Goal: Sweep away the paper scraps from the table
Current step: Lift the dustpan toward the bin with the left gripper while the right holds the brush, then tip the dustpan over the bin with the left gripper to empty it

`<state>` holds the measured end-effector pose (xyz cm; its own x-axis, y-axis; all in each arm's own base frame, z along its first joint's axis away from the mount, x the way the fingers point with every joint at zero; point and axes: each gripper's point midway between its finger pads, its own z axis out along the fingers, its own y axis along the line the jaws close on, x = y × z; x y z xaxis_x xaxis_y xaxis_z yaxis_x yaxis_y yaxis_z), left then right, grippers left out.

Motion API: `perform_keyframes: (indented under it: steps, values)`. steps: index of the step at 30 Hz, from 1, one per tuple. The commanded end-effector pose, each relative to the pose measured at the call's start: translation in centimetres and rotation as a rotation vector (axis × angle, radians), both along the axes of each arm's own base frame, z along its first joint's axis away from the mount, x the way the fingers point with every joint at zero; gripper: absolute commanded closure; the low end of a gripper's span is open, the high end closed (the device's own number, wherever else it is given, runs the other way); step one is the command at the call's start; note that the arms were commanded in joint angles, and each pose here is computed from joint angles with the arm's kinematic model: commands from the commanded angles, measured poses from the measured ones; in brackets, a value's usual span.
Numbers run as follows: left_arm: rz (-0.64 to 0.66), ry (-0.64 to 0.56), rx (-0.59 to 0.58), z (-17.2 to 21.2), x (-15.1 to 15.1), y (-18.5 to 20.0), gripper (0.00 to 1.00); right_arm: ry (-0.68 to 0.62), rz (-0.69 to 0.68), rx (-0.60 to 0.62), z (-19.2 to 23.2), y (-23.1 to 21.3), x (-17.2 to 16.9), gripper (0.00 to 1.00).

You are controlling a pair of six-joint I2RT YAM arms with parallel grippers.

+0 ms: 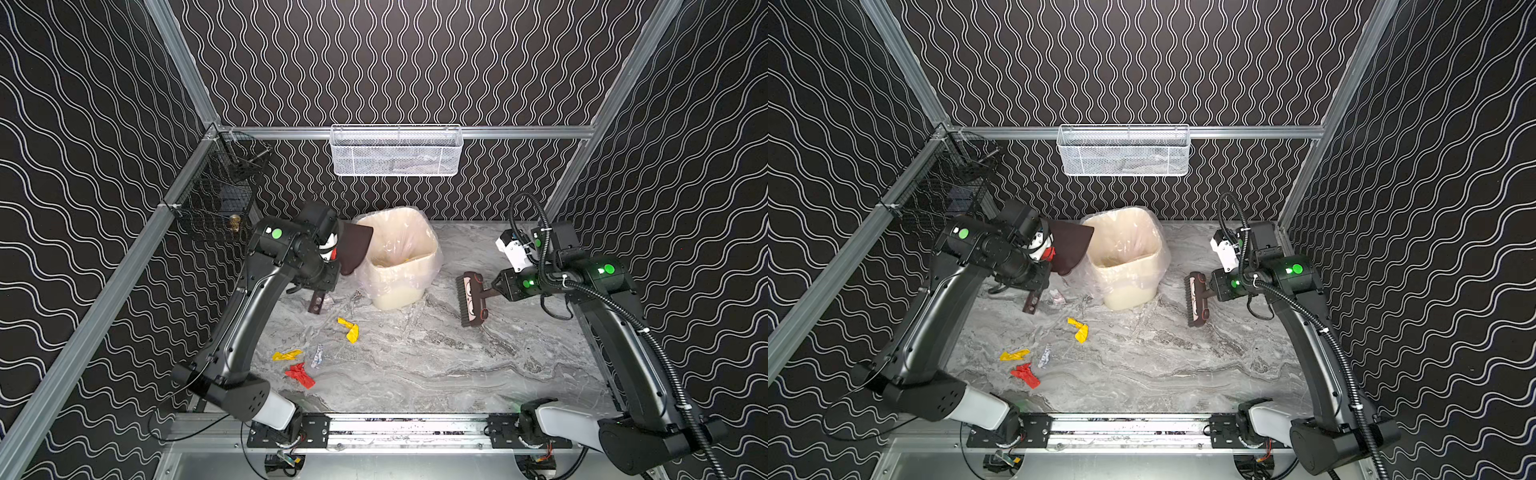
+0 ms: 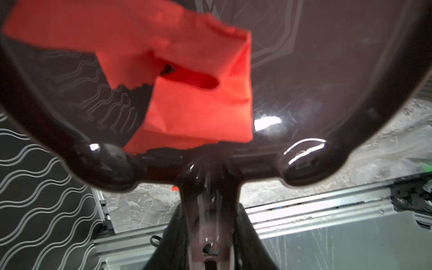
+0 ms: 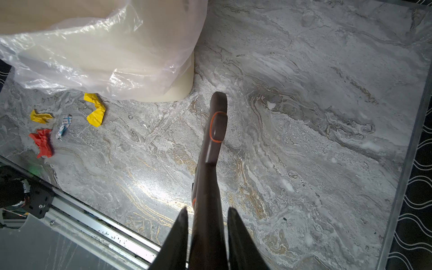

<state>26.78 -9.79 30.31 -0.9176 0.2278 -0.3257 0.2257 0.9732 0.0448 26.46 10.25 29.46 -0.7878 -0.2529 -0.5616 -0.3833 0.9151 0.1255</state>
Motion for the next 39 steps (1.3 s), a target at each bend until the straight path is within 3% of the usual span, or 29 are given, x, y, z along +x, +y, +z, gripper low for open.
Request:
perform_keyframes:
  steps: [1,8,17,24,39]
  values:
    - [-0.062,0.071,0.054,-0.6,0.0,0.5,1.00,-0.018,0.001,0.063,1.3,0.8,0.1,1.00]
    - [-0.087,0.093,0.099,-1.6,2.9,-0.3,1.00,-0.013,0.007,0.064,1.9,0.8,-0.2,1.00]
    - [-0.099,-0.005,0.266,-0.1,5.0,1.1,1.00,0.033,0.013,0.086,1.1,1.1,-1.0,1.00]
    - [-0.196,-0.018,0.456,-0.9,6.5,0.2,1.00,0.071,0.016,0.095,0.9,1.4,-1.2,1.00]
    - [-0.326,-0.199,0.894,2.5,9.1,-2.0,1.00,0.123,0.025,0.123,0.2,2.0,-1.6,1.00]
